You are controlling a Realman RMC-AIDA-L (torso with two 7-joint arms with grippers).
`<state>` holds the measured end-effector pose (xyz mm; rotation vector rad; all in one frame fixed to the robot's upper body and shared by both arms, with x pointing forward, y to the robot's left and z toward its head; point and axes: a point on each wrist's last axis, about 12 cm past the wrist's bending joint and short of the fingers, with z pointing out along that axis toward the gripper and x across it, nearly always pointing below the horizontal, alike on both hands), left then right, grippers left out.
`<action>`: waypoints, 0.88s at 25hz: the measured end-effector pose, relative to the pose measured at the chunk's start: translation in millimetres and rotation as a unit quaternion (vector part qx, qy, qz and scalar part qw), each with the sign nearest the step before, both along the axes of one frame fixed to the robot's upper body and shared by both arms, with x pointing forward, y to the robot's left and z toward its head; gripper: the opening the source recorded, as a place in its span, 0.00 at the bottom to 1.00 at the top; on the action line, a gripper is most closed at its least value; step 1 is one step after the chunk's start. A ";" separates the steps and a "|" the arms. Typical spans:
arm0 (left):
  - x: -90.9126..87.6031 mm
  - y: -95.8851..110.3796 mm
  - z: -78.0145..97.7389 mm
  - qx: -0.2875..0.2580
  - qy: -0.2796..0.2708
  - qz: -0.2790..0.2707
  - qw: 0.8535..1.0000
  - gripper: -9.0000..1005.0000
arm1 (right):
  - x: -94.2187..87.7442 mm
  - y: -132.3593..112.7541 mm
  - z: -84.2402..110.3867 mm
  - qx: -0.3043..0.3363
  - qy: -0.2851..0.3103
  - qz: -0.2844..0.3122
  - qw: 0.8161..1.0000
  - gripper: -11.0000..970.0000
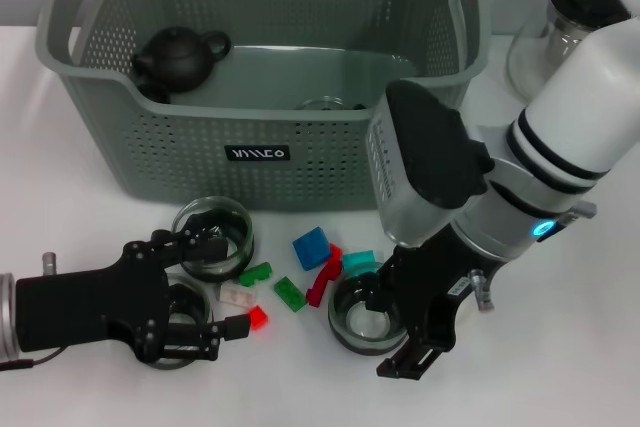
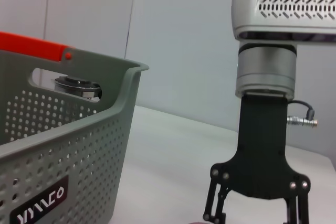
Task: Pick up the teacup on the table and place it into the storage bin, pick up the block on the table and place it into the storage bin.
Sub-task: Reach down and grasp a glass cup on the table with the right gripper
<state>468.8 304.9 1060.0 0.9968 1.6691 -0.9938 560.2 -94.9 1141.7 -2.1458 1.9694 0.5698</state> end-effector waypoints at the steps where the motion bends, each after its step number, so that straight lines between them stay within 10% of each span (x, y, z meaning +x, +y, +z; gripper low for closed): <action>1: -0.2 -0.1 -0.2 0.000 0.000 0.000 1.000 0.94 | -0.2 1.2 -1.6 -0.001 -0.004 0.001 1.000 0.80; 22: -0.1 -1.0 -2.2 -0.002 0.003 0.005 1.000 0.94 | -3.0 14.1 -22.8 -0.029 -0.035 -0.012 0.999 0.69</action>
